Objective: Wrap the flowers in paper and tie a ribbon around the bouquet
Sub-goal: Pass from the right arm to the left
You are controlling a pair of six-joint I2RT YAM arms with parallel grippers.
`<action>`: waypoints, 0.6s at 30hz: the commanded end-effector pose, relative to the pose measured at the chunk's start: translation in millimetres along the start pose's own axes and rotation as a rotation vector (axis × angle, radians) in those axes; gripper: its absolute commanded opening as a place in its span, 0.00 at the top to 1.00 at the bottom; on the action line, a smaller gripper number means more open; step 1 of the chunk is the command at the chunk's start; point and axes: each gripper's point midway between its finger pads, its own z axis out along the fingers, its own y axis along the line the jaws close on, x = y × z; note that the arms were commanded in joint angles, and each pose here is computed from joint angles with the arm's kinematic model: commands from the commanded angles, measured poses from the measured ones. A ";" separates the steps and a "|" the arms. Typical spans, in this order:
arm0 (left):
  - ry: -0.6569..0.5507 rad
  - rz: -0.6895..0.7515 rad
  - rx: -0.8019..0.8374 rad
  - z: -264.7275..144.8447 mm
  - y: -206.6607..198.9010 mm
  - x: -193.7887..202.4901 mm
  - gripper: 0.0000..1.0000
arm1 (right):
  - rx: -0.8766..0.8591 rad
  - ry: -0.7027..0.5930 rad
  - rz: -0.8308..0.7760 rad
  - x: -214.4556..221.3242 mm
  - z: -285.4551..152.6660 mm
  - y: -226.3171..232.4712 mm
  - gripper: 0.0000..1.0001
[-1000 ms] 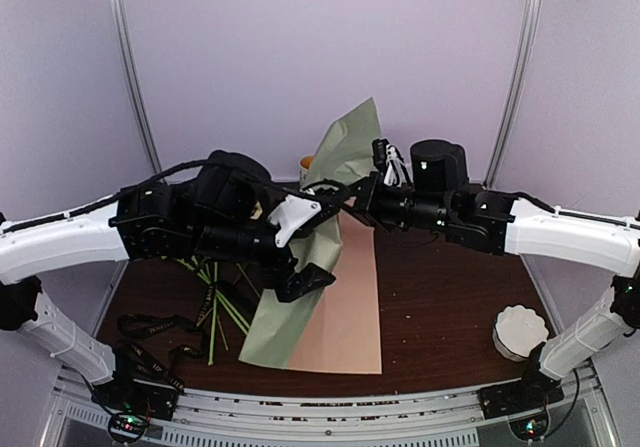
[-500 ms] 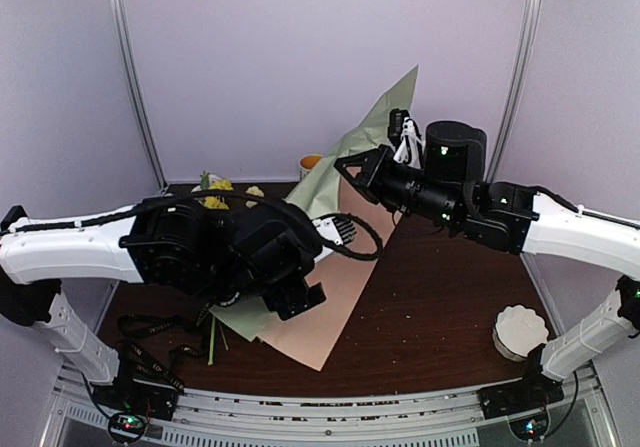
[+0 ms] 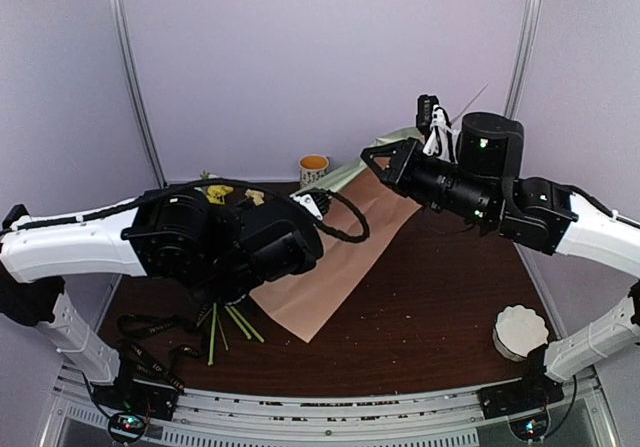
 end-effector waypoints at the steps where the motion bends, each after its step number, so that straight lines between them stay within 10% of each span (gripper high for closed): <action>1: -0.113 -0.072 0.126 -14.2 4.5 -22.5 1.00 | 0.037 -0.037 -0.147 -20.2 -22.0 0.8 1.00; 9: -0.624 -0.264 0.711 -105.2 -15.0 -99.2 1.00 | 0.092 -0.059 -0.534 -49.6 -55.1 3.1 0.95; 18: -0.692 -0.557 0.910 -97.2 35.2 -116.6 1.00 | 0.225 -0.050 -0.742 -75.2 -37.8 -1.8 0.96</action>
